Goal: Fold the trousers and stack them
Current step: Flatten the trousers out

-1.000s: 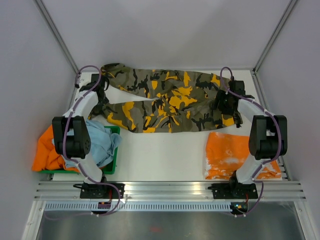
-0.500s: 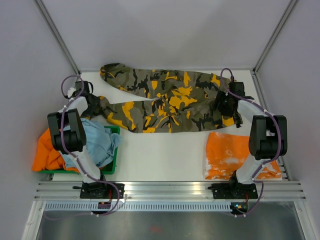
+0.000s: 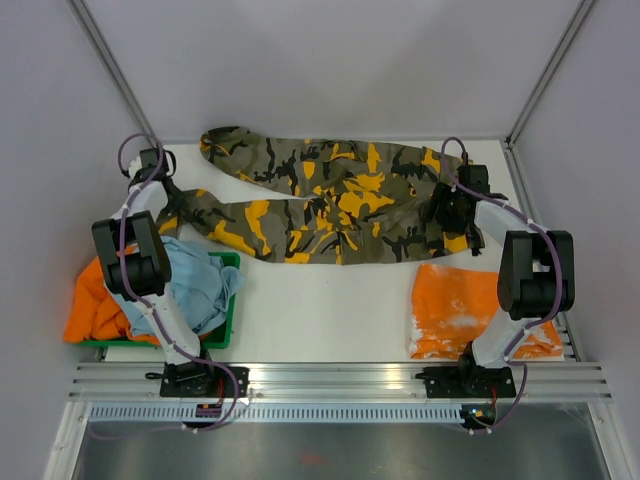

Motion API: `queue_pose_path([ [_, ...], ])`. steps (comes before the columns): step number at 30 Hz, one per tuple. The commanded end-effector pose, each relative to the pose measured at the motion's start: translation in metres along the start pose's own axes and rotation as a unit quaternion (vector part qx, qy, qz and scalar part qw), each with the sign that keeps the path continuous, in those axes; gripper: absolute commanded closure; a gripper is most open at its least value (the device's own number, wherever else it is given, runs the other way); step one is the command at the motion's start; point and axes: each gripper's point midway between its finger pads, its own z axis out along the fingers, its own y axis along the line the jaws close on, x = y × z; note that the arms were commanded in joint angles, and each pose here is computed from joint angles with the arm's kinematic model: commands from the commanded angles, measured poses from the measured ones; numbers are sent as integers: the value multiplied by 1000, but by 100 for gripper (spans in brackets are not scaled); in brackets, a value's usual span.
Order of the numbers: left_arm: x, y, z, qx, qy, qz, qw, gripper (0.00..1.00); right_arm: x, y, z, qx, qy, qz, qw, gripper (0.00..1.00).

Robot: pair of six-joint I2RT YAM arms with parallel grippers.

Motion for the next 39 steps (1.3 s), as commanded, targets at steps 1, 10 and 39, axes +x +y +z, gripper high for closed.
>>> queue_pose_path([
  [1,-90,-7,-48,-25,-100,134,986,98,-6,3,-1,-4,-16,6,1000,29],
  [10,-122,-3,-85,-54,-61,308,948,47,-6,5,9,-10,-8,12,1000,29],
  [39,-50,-31,-125,129,5,232,964,0,20,-146,14,249,38,60,966,100],
])
